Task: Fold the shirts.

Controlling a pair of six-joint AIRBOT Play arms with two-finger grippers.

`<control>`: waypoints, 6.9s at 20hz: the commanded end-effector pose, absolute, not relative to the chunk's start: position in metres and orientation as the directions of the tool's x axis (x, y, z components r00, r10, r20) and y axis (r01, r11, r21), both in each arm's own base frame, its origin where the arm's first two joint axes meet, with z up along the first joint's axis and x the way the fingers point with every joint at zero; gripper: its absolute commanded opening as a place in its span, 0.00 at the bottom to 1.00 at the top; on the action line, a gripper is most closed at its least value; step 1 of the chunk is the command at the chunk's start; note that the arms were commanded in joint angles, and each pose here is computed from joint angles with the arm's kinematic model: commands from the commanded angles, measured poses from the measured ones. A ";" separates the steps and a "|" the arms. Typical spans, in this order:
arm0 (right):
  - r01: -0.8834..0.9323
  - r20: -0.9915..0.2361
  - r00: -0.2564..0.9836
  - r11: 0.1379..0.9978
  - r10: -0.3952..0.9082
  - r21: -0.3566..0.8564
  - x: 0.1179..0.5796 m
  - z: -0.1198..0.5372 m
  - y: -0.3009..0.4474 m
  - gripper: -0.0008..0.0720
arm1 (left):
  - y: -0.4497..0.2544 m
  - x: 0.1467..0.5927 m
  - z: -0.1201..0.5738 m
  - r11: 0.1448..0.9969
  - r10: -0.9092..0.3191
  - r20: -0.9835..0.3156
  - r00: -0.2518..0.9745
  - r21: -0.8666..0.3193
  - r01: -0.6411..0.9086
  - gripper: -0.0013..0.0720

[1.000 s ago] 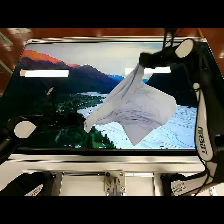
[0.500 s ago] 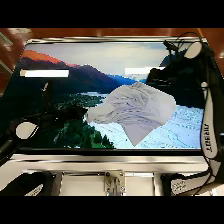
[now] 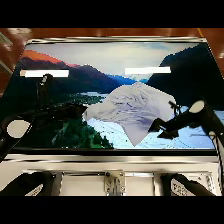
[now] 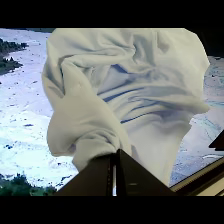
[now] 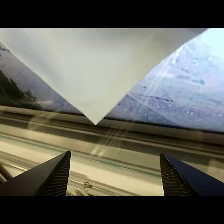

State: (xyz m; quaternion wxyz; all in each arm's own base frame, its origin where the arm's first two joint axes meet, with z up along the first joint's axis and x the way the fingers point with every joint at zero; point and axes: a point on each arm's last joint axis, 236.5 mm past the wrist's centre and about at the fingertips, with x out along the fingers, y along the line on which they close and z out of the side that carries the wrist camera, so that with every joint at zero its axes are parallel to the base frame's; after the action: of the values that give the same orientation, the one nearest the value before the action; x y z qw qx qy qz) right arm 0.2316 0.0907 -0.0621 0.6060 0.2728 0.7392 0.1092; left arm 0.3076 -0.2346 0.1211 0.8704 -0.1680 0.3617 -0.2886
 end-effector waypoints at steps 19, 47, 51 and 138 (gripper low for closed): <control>0.499 -0.771 0.107 0.637 0.628 0.588 0.249 -0.131 0.165 0.52 | -0.235 0.303 0.118 0.777 -0.627 -0.550 0.551 -0.488 0.396 0.06; -0.212 0.095 0.973 0.977 0.210 0.010 0.145 0.542 0.066 0.09 | -0.065 0.078 0.609 0.959 -0.269 0.496 0.826 0.056 0.279 0.06; -0.162 -0.331 0.927 0.985 0.175 0.066 0.197 0.441 0.045 0.09 | -0.053 0.140 0.529 0.975 -0.220 0.174 0.960 0.070 0.210 0.06; -0.405 -0.031 0.911 0.908 0.410 0.112 0.300 0.489 0.074 0.09 | -0.087 0.243 0.573 0.907 -0.404 0.214 0.889 -0.034 0.420 0.06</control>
State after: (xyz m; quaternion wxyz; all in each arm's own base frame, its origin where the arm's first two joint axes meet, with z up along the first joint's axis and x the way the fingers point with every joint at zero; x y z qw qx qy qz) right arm 0.3674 0.0730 0.3407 0.9328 0.1118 0.2284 0.2552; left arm 0.3293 -0.0756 0.4398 0.9660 -0.0770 0.0952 -0.2278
